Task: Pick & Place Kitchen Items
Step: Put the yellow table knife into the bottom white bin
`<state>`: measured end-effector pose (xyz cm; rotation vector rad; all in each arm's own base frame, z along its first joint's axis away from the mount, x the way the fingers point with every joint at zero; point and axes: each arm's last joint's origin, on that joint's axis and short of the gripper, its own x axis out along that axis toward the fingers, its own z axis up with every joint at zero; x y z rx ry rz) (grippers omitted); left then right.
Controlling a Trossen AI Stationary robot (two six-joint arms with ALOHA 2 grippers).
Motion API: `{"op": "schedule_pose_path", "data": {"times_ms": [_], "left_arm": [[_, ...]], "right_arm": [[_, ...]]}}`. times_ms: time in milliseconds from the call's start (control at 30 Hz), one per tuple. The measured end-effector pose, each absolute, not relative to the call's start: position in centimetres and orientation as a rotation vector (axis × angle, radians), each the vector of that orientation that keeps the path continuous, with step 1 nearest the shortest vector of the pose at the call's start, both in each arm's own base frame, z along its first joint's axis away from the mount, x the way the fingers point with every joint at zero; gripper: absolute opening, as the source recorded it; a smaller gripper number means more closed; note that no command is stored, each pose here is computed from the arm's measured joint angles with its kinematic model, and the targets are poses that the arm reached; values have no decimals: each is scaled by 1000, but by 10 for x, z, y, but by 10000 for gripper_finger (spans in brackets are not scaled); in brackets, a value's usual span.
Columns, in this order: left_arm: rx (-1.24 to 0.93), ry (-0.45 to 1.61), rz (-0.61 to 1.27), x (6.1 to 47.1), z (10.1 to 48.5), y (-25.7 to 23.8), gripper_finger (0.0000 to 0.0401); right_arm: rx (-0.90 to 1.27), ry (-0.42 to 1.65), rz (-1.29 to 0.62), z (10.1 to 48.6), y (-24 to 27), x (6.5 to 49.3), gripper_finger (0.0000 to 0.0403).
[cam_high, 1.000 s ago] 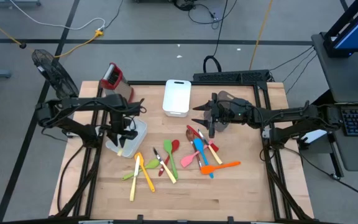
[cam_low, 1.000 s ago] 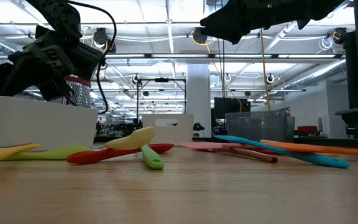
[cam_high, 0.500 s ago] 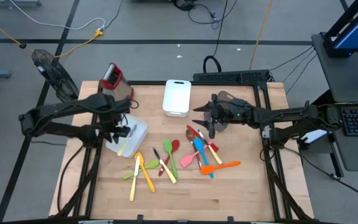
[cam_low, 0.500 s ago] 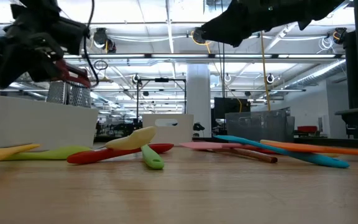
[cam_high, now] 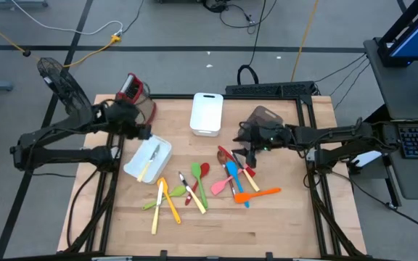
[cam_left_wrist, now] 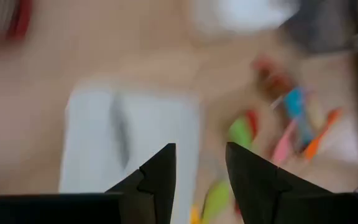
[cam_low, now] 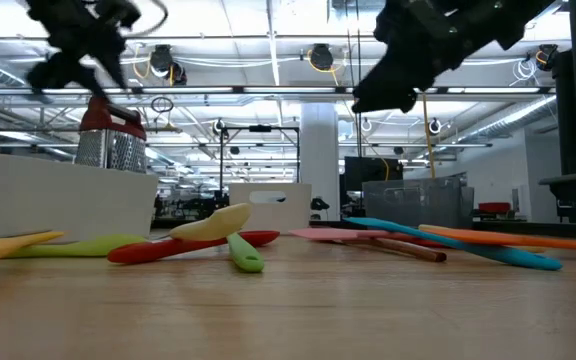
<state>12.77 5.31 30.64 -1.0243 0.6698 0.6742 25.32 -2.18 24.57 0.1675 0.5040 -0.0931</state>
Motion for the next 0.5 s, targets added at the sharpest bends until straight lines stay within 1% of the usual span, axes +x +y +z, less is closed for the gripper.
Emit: {"op": "schedule_pose_path", "data": {"times_ms": [133, 233, 367, 500], "left_arm": [[-760, 477, 553, 137, 325, 54, 145], [-599, 379, 510, 144, 336, 55, 145], [-480, 311, 538, 148, 343, 56, 145], [-433, 308, 574, 147, 343, 58, 145]], "right_arm": [[180, 622, -65, 241, -10, 242, 212], [230, 699, -52, 239, 0, 233, 212], [366, 824, 7, 235, 15, 221, 212], [491, 929, 86, 231, 30, 214, 212]]}}
